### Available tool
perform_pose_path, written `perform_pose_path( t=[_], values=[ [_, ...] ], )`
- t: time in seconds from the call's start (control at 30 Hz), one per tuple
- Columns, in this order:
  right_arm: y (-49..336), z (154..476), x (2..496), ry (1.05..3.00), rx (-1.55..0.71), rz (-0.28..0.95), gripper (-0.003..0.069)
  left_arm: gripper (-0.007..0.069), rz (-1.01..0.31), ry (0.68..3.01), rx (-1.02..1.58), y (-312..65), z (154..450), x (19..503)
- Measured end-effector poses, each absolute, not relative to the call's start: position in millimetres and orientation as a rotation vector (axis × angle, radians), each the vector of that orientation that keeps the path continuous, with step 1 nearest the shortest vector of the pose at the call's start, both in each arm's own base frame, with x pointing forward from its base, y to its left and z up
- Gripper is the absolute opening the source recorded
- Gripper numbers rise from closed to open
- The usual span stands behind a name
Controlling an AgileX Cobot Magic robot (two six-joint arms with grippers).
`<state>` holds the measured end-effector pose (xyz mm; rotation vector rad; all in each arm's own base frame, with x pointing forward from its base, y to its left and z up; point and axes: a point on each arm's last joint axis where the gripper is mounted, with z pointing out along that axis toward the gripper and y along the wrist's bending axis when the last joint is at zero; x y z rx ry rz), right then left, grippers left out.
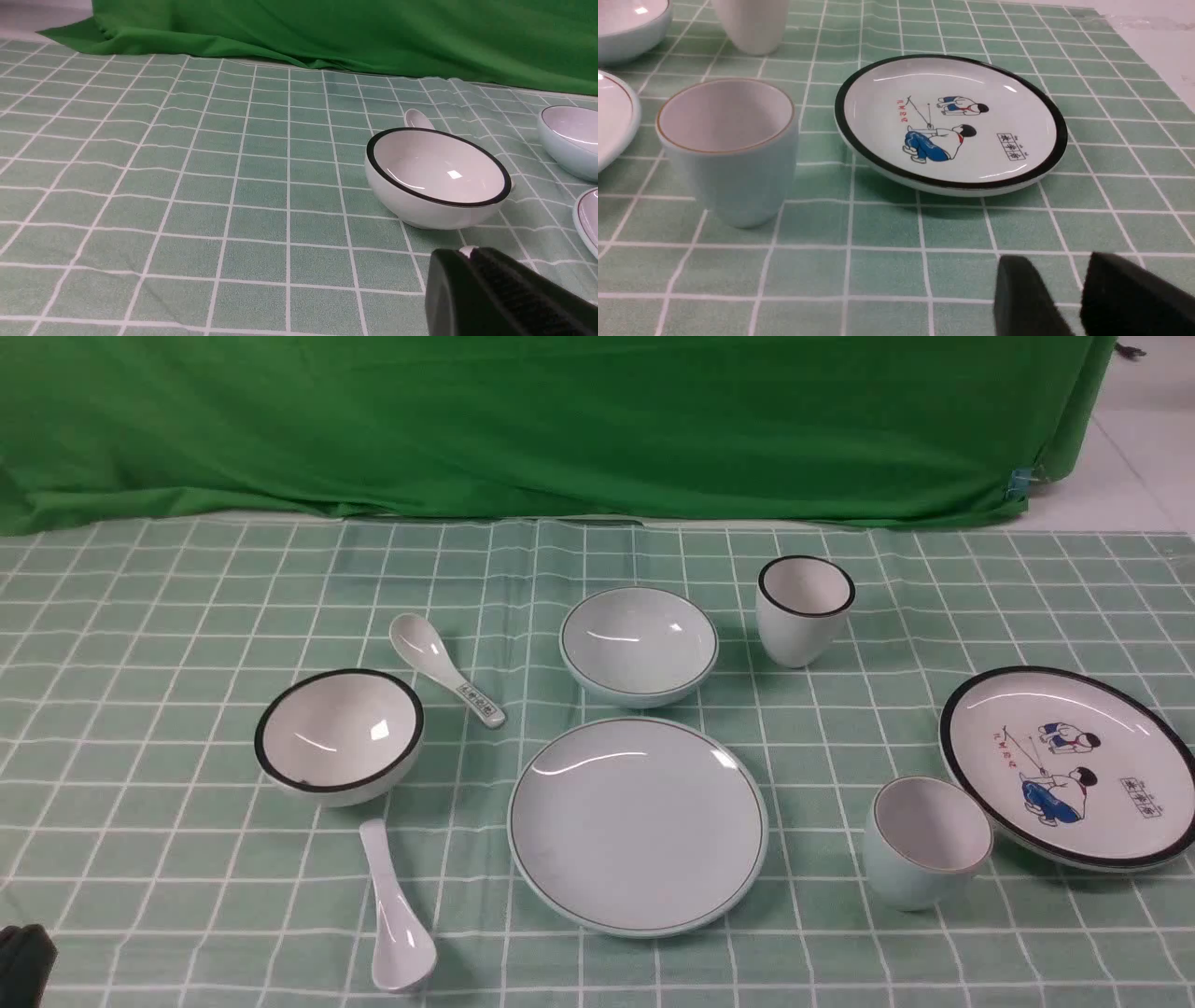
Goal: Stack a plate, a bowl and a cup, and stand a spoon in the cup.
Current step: Use the left arm to grab a blue rice bowl
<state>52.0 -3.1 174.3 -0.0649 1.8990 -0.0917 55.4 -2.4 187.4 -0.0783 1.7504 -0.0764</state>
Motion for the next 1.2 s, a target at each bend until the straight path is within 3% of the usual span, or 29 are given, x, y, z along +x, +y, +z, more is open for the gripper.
perform_pose_path(
  t=[0.67, 0.83, 1.07, 1.2],
  values=[
    [-3.1, 174.3, 52.0, 1.899, -0.065, -0.092, 0.0242, 0.0017, -0.114, 1.724, -0.111, -2.9, 189.7, 55.8],
    [-3.1, 174.3, 52.0, 1.899, -0.065, -0.092, 0.0242, 0.0017, -0.319, 1.506, -0.345, 0.4, 206.9, 56.8],
    [-2.8, 175.3, 52.3, 1.888, -0.062, -0.086, 0.0242, 0.0017, -0.440, 1.211, -0.569, 14.1, 226.0, 52.7],
    [0.2, 188.9, 55.7, 1.732, 0.108, 0.098, 0.0242, 0.0017, -0.518, 0.961, -0.612, 20.5, 250.8, 43.6]
  ],
)
